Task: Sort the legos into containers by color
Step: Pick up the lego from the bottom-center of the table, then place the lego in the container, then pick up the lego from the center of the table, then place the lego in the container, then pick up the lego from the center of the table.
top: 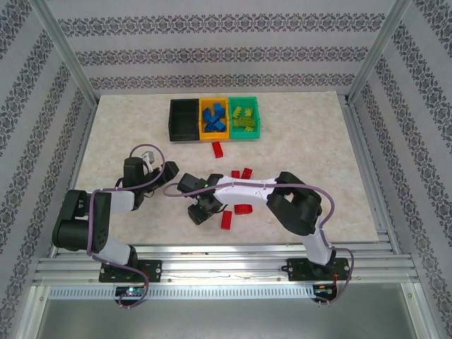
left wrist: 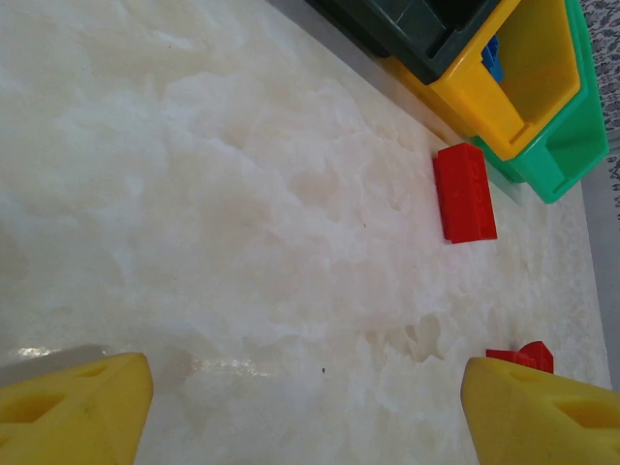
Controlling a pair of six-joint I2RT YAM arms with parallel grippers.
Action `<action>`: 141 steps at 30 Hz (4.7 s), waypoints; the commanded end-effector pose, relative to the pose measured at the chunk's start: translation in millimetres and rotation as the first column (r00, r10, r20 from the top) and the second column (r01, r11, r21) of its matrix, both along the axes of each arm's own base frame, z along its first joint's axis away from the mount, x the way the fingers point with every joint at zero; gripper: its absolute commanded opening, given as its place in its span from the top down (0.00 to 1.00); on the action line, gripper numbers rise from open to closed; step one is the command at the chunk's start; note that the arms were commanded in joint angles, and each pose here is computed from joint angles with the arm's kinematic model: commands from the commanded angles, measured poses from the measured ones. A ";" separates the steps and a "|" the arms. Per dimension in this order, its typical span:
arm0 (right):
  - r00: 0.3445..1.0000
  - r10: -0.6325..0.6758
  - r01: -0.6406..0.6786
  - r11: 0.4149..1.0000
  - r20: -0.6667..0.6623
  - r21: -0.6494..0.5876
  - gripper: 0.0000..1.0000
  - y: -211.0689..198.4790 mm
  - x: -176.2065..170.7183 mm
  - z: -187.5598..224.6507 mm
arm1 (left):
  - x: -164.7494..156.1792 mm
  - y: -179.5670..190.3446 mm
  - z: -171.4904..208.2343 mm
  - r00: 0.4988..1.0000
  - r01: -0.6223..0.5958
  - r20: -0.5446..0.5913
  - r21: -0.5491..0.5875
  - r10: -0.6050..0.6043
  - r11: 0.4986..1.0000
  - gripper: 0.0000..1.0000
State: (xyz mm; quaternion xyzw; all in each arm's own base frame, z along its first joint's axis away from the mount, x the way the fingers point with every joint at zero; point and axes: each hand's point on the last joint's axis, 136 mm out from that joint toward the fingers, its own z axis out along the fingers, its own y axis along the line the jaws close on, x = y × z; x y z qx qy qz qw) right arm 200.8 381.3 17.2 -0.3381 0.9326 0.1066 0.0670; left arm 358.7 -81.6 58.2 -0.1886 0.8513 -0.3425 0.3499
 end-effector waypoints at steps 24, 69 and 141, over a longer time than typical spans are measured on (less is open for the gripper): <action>0.738 -0.501 0.433 0.865 0.452 0.253 0.38 -152.3 353.8 124.7 | 5.0 -1.0 11.1 0.999 0.009 0.049 -0.031 -0.008 0.999 0.16; 0.573 -0.798 0.592 0.559 0.184 0.581 0.34 -262.9 176.2 70.1 | 72.8 -152.7 -5.9 0.917 0.372 -0.352 0.576 -0.190 0.728 0.17; 0.635 -0.767 0.562 0.542 0.095 0.625 0.34 -241.0 183.6 67.4 | 66.5 -177.1 79.8 0.879 0.460 -0.167 0.547 -0.448 0.700 0.29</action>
